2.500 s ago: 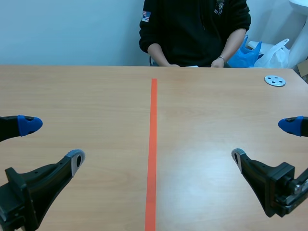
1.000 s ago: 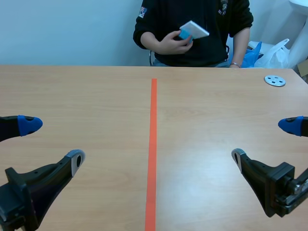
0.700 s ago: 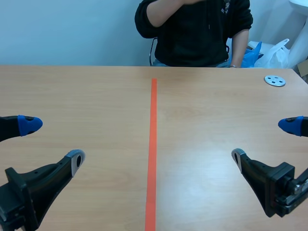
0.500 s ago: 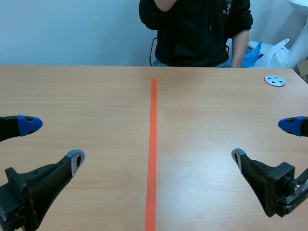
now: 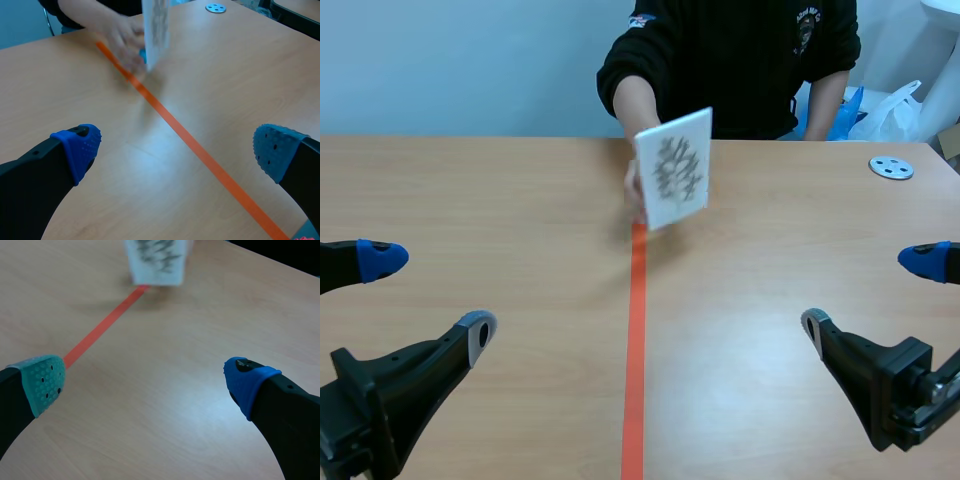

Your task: Sort the leaf by its shape. The table is split by an orange tape line. A compound leaf with several leaflets goes to the left side, a simple leaf with one blade goes to the right side. Return to the home posture when a red brick is placed on the table.

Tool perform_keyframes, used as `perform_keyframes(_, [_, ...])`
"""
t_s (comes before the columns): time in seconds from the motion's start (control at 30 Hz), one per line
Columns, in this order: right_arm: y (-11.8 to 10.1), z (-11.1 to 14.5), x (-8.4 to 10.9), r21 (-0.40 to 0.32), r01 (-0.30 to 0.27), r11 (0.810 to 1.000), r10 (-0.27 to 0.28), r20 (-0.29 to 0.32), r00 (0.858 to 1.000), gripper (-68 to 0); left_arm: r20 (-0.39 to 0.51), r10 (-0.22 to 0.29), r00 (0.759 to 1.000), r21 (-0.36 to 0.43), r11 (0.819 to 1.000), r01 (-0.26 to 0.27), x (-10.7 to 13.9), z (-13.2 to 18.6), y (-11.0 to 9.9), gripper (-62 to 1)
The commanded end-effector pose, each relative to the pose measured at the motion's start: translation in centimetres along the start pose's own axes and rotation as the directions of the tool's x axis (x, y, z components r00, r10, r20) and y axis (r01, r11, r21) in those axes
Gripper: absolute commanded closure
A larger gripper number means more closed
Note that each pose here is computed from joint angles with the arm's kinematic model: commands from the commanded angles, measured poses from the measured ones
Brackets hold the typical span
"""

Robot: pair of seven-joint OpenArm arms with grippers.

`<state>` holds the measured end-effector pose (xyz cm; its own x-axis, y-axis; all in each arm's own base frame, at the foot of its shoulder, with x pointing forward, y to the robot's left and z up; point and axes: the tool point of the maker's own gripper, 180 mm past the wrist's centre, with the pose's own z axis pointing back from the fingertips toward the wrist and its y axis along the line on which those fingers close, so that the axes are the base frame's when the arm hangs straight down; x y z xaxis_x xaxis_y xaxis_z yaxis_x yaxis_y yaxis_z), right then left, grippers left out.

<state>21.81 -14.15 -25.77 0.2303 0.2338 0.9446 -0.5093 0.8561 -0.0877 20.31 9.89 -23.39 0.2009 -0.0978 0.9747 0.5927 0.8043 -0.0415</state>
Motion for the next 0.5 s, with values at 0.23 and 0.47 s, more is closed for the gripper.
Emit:
perform_keyframes(0.23, [-0.57, -0.33, 0.97, -0.011, -0.014, 1.0, 0.014, 0.025, 1.0, -67.9, 0.027, -0.002, 1.0, -0.002, 1.0, 0.003, 0.8, -0.09, -0.07, -62.3])
perform_keyframes(0.47, [-1.11, -0.96, 1.59, -0.015, -0.034, 0.999, 0.035, 0.028, 0.999, -67.9, 0.027, -0.002, 1.0, -0.002, 1.0, 0.003, 0.8, -0.09, -0.07, -62.3])
